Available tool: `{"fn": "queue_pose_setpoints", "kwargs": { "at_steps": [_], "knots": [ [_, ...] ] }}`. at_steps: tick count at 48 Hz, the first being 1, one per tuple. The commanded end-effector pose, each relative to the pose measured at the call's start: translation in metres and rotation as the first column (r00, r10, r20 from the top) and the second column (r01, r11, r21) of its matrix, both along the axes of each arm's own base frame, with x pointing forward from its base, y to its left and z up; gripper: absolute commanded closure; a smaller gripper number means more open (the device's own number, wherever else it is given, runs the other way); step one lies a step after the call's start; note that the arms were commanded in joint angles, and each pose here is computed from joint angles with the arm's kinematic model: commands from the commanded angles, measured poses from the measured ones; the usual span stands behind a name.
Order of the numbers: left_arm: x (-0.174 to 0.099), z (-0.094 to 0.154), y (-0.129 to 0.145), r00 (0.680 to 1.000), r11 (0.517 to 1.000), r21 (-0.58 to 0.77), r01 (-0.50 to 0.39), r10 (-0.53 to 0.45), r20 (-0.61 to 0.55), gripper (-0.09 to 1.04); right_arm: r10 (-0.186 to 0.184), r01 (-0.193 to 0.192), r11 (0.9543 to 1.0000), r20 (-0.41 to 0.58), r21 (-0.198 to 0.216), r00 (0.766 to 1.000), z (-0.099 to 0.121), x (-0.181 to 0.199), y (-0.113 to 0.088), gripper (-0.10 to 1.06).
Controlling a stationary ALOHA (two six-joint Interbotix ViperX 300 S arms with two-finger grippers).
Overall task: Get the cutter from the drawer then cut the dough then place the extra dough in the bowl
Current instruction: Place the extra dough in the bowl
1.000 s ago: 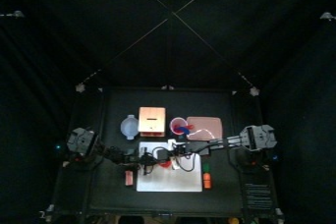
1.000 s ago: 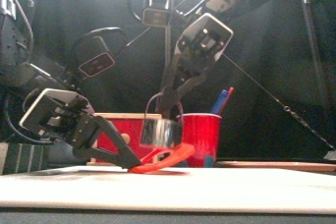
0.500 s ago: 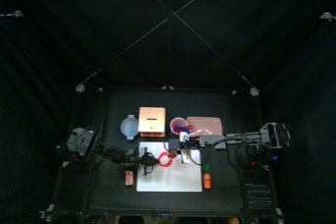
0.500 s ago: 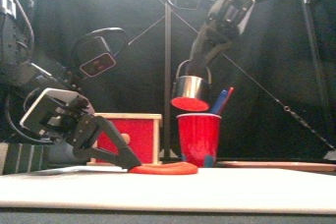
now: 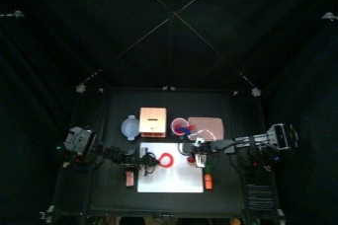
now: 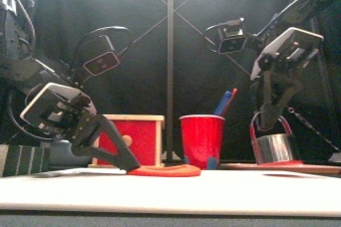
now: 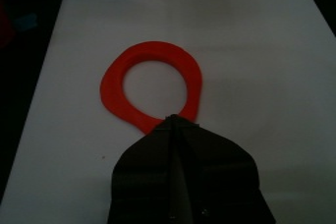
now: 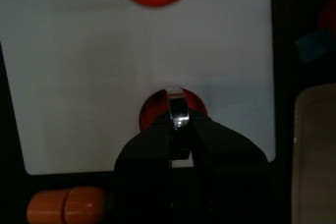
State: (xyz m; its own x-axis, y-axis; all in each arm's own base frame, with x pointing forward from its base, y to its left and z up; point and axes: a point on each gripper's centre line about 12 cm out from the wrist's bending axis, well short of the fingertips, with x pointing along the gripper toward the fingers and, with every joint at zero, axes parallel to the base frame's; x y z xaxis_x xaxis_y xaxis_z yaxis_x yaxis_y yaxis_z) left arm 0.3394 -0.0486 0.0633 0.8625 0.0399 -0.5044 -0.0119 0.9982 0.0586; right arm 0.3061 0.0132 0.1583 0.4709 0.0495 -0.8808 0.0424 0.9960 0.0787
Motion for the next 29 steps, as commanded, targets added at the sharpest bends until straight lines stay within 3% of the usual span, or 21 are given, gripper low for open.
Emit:
{"fn": "queue_pose_setpoints", "kwargs": {
  "at_steps": [1,13,19,29],
  "knots": [
    [0.007,0.012,0.003,1.000,1.000,-0.013,-0.010,0.010,0.022,0.47,0.013,-0.013,0.9999,0.018,-0.002,1.000,-0.001,0.003,0.004,0.59],
    [0.010,0.022,0.003,0.999,1.000,-0.004,0.000,0.000,0.035,0.47,0.036,-0.036,0.9994,-0.017,0.000,0.999,-0.012,0.006,0.013,0.51],
    [0.011,0.029,0.003,0.999,1.000,0.007,0.009,-0.009,0.051,0.47,0.041,-0.041,0.9992,-0.007,0.006,0.999,-0.009,0.006,0.017,0.33],
    [0.011,0.041,0.005,0.996,1.000,0.009,0.006,-0.007,0.084,0.47,0.003,-0.003,0.9999,0.016,0.012,1.000,-0.001,0.007,0.015,0.04]
  ]
}}
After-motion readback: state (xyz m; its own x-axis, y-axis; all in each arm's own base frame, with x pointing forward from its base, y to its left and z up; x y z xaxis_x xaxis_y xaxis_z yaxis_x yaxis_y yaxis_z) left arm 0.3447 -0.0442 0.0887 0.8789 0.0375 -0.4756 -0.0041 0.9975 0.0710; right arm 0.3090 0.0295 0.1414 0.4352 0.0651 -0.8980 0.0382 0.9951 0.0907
